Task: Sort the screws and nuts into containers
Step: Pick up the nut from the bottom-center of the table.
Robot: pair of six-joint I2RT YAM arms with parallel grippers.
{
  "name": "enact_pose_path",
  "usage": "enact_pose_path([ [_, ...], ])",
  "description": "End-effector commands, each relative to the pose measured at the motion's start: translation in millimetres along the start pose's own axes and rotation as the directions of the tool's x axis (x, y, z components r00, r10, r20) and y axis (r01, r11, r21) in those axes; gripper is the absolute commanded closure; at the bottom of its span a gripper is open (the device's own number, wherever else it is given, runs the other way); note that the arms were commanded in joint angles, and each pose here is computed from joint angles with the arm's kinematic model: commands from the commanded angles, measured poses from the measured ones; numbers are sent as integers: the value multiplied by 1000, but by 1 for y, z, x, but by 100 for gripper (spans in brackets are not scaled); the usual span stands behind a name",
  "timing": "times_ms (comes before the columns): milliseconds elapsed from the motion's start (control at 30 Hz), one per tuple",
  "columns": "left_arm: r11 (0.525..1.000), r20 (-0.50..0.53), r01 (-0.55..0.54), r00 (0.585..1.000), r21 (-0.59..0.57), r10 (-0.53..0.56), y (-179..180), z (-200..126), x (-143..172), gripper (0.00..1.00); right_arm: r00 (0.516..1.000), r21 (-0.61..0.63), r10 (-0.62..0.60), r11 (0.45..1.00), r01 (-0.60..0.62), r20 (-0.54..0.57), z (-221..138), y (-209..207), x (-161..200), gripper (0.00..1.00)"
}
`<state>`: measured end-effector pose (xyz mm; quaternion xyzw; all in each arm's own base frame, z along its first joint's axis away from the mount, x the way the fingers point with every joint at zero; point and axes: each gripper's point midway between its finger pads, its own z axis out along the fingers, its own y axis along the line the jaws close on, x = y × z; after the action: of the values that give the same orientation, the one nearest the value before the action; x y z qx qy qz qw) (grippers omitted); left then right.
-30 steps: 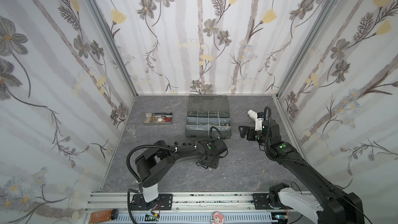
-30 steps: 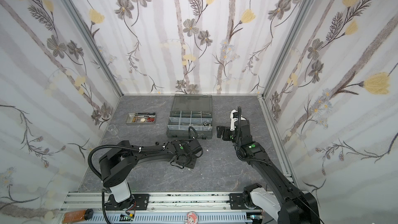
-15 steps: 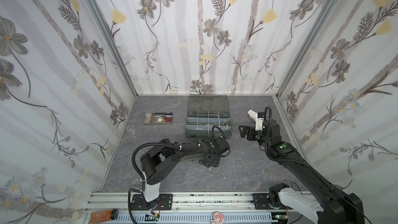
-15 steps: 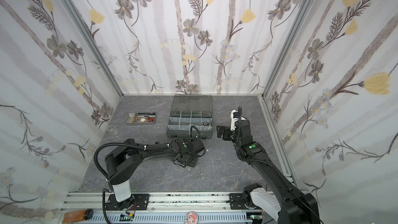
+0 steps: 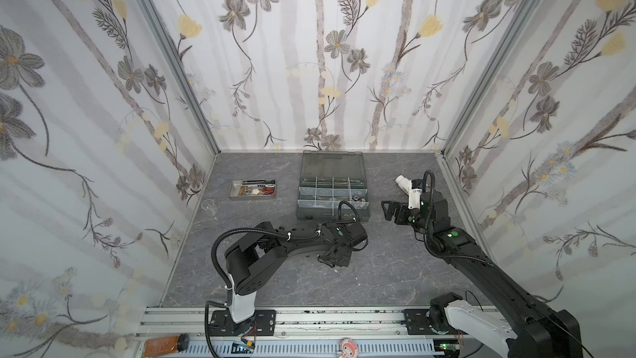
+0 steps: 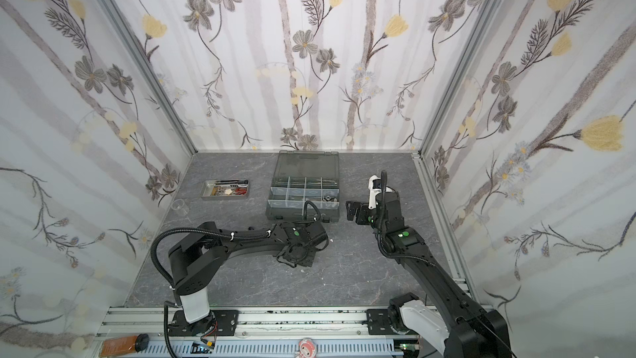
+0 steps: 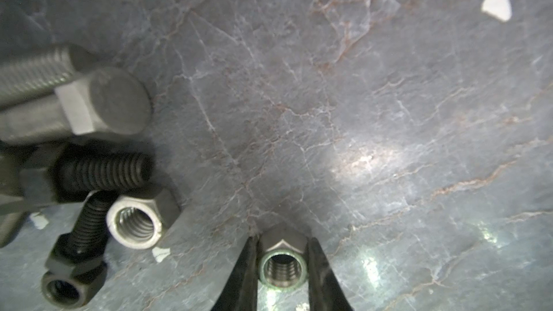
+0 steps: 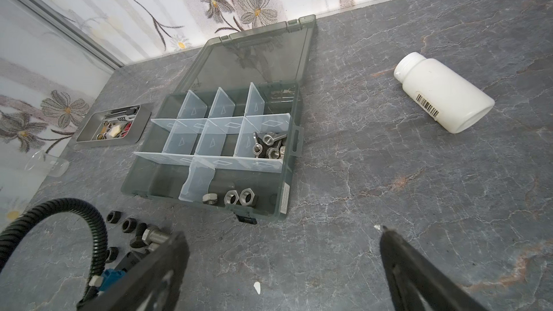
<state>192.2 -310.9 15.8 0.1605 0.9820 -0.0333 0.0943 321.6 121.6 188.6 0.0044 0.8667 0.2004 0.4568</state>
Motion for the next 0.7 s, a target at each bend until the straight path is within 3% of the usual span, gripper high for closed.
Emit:
enact_pose_path([
  [0, 1000, 7, 4, 1000, -22, -3, 5, -4, -2, 78, 999, -12, 5, 1000, -4, 35, -2, 3, -8, 0],
  [667, 994, 139, 96, 985, 45, -101, 44, -69, -65, 80, 1000, -20, 6, 1000, -5, 25, -1, 3, -7, 0],
])
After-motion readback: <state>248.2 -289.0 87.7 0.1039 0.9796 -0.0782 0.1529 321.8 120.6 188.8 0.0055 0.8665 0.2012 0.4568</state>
